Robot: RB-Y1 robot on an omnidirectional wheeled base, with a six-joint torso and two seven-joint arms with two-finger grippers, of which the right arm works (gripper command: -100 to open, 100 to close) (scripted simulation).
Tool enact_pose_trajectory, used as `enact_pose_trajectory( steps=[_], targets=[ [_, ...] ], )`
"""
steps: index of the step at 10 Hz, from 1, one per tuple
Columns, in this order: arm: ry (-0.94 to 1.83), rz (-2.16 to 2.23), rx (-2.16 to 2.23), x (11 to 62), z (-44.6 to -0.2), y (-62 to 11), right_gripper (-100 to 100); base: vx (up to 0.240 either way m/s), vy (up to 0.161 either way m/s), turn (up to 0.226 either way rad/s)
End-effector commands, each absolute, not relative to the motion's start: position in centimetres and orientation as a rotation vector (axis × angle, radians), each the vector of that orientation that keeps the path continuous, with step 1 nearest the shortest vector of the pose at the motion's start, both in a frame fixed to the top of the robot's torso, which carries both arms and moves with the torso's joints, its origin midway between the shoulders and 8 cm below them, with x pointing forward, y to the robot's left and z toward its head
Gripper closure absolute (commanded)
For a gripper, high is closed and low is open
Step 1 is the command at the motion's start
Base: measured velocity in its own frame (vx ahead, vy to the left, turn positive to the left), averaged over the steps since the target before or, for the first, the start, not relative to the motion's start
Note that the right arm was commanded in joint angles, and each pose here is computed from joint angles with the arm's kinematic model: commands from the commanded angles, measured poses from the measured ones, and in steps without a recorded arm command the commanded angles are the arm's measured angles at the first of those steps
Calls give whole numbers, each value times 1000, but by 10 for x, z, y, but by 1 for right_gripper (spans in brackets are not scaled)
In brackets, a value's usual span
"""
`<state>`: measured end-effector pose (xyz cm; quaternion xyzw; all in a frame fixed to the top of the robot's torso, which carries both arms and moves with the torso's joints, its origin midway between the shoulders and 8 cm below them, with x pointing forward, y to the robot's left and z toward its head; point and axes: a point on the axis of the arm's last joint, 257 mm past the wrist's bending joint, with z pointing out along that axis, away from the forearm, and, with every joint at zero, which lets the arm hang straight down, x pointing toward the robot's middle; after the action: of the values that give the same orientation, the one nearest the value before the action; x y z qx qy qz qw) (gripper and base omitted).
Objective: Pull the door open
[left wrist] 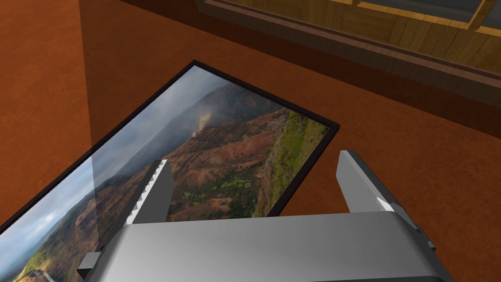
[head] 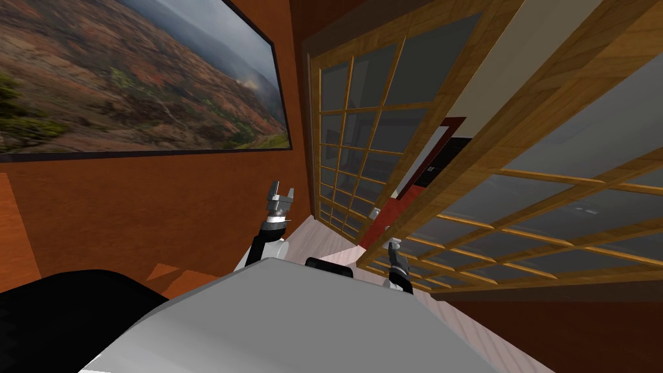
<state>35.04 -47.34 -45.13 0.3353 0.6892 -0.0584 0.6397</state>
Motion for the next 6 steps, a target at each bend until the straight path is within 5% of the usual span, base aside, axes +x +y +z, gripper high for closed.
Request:
enact_pose_trajectory(
  steps=[1,6],
  targets=[
    [1574,-121,812,340,-459,-480,100,-24,-17,30],
    [1562,-99,831,341,-458,-480,100,-7,-5,10]
  ],
)
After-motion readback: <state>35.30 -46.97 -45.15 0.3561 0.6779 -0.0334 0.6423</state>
